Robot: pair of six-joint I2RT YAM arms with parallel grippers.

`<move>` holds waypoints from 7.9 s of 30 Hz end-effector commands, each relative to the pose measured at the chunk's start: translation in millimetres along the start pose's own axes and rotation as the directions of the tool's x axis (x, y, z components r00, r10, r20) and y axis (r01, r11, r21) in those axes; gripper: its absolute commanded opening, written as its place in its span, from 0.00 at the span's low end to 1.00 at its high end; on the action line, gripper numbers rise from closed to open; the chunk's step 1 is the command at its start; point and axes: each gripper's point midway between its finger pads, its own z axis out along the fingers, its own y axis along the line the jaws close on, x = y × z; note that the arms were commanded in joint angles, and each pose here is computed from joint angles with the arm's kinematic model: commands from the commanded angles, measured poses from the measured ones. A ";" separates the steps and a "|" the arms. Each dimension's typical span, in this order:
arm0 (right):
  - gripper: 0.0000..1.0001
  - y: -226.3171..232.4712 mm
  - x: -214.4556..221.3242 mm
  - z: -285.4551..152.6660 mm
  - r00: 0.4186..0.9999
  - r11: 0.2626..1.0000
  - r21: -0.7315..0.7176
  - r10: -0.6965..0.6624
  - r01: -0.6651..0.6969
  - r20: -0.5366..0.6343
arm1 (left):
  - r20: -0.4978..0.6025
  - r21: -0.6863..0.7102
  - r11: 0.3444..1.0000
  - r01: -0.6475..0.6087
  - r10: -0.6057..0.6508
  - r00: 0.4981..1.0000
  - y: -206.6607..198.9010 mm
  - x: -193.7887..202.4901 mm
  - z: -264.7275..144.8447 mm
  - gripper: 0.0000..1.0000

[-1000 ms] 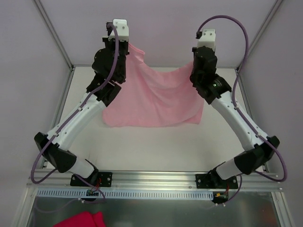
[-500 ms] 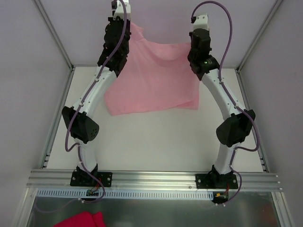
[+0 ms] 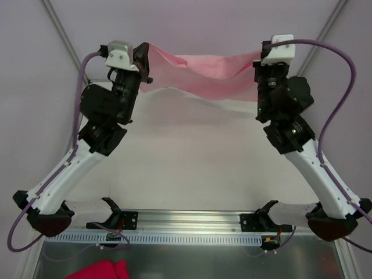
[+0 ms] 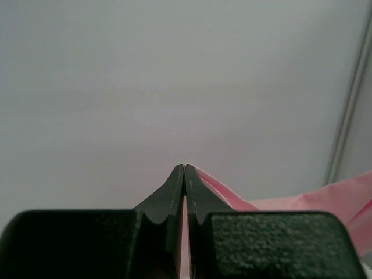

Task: Fold and stack the t-shirts
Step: Flatten out the tshirt

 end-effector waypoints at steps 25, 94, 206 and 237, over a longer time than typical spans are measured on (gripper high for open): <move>0.01 -29.0 26.0 -53.2 0.999 0.993 0.107 0.045 -0.043 -0.018 | 0.116 0.127 0.991 -0.053 0.039 0.993 -32.6 -39.2 -25.6 0.00; 0.01 8.6 140.9 -63.6 0.948 0.998 0.018 0.056 -0.053 -0.313 | -0.081 0.316 0.949 -0.026 0.054 0.995 -44.8 64.9 -66.7 0.00; 0.01 -40.1 145.5 -11.8 0.926 0.943 0.330 0.081 0.049 -0.369 | -0.736 -0.100 0.930 0.354 -0.309 0.603 -63.9 431.0 -135.8 0.00; 0.01 -14.5 113.6 -20.2 0.951 0.961 0.275 0.059 0.028 -0.303 | -0.861 -0.301 0.929 0.216 -0.362 0.356 -58.0 489.6 -344.6 0.00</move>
